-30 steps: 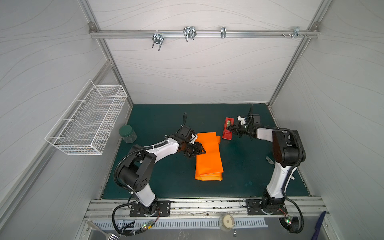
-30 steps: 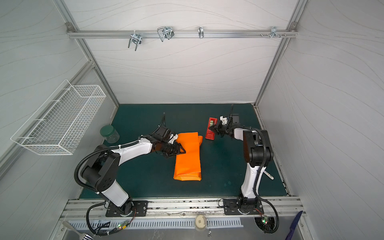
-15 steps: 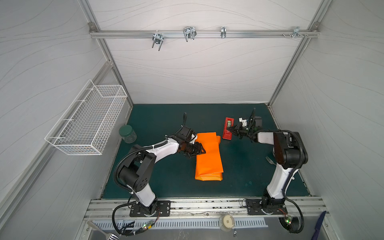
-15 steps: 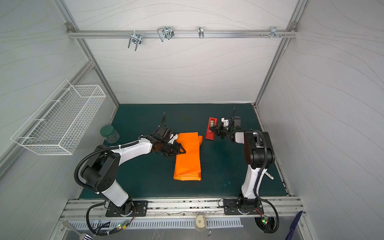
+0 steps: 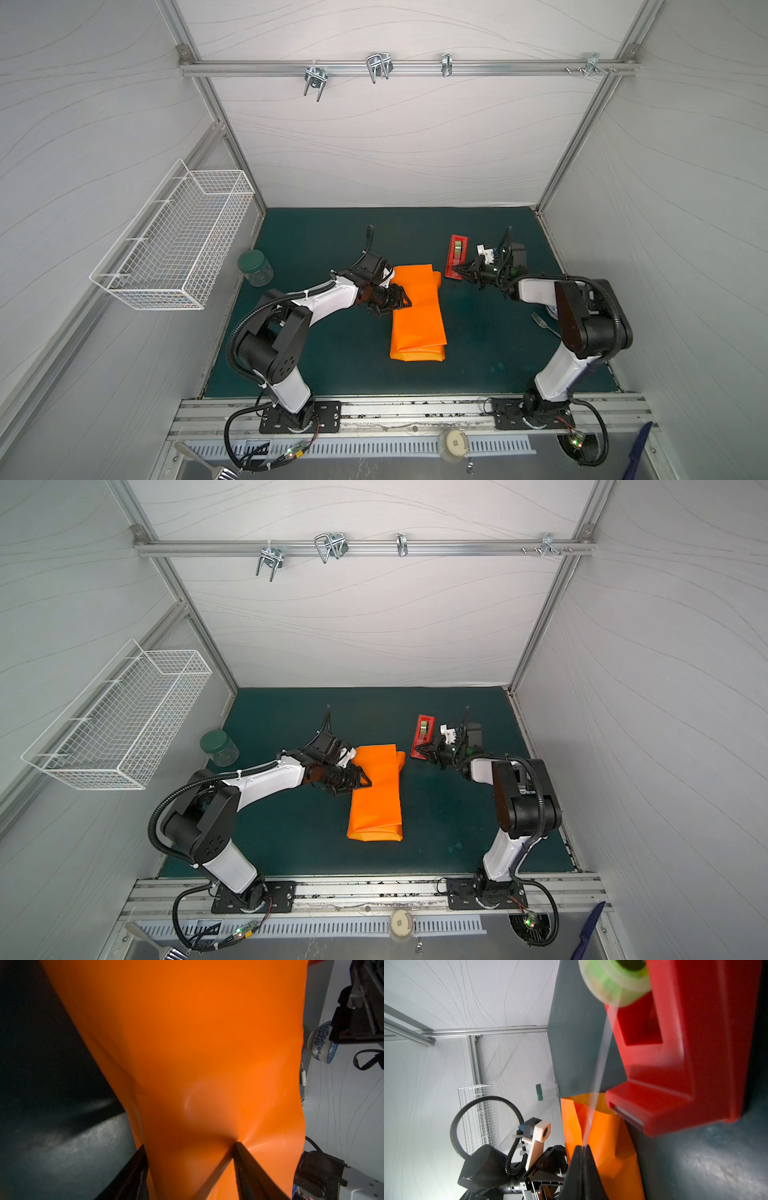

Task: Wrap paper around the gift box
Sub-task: 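Pull the tape strip from the dispenser toward the robot with the right gripper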

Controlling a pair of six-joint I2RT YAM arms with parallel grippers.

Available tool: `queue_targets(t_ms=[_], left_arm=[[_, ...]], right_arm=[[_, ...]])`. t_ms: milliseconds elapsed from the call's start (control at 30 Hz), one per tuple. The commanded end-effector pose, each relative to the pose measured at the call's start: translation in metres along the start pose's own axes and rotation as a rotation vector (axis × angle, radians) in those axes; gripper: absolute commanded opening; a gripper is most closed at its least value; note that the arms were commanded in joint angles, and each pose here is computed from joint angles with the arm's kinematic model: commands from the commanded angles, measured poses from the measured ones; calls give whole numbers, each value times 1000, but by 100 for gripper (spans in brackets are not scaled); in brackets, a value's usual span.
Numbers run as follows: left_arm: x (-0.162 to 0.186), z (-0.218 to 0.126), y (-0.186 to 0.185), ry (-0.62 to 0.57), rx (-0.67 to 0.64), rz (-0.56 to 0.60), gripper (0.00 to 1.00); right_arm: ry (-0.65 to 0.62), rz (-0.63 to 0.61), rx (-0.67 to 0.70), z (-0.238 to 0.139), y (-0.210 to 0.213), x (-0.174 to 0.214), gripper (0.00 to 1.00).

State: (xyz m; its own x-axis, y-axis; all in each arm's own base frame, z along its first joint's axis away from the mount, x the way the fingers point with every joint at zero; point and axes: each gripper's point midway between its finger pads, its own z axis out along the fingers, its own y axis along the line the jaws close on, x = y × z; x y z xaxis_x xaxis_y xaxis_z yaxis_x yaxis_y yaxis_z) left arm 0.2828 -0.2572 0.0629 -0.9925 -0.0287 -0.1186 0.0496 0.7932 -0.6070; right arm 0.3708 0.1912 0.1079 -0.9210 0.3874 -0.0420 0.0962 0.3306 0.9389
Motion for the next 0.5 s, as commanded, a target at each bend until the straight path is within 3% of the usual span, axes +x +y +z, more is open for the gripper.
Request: queue_targets(t_ms=[0, 467], left_arm=[[31, 17, 65, 78, -243, -48, 63], [30, 16, 63, 72, -239, -46, 63]], right_arm=[[19, -18, -3, -2, 2, 16, 0], [-24, 51, 172, 3, -73, 9, 0]])
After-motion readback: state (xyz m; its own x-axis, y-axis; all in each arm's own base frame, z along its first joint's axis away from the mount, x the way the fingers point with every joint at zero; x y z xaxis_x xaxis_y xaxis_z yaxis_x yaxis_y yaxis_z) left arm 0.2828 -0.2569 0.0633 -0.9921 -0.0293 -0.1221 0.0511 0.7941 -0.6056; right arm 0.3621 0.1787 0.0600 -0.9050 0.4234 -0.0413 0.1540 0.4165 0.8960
